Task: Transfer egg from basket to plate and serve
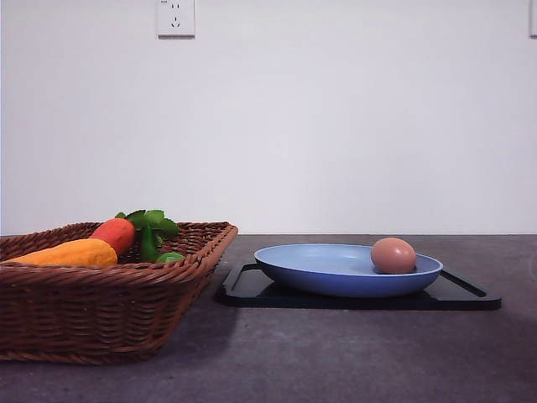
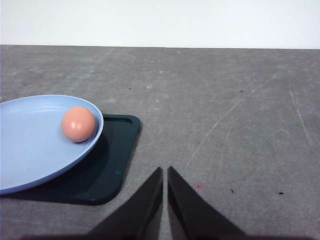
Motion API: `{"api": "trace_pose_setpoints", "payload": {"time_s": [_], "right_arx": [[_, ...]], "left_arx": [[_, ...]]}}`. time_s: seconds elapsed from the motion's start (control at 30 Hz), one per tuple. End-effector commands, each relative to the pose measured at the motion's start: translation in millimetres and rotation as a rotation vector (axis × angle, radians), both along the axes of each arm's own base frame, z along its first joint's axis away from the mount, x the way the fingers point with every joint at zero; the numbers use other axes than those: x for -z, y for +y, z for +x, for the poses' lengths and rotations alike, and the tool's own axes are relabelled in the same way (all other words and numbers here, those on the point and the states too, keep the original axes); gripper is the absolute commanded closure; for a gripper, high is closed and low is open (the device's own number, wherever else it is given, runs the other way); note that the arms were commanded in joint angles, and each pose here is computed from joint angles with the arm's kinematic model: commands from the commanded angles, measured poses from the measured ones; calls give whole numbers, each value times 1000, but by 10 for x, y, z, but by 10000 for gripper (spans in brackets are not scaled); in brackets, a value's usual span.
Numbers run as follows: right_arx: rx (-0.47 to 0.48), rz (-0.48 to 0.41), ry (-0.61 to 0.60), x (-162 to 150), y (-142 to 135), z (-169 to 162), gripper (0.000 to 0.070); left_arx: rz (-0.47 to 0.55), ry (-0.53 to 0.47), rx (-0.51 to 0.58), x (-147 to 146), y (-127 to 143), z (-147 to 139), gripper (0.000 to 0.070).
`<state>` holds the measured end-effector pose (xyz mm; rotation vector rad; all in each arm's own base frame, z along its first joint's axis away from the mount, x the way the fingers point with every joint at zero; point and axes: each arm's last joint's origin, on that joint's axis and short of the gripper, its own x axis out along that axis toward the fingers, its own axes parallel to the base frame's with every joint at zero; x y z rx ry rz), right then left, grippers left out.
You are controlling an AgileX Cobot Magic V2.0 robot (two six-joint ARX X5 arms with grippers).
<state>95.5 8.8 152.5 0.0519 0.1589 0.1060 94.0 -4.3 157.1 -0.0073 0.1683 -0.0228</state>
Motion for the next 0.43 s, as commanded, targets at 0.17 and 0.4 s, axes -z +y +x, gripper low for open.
{"api": "trace_pose_setpoints", "payload": {"time_s": [0.17,0.4], "right_arx": [[1,10,-3,12,1,4,700],[1,10,-3,12,1,4,700]], "left_arx": [[1,19,-5,56,2,5,700],[1,19,-5,56,2,5,700]]}}
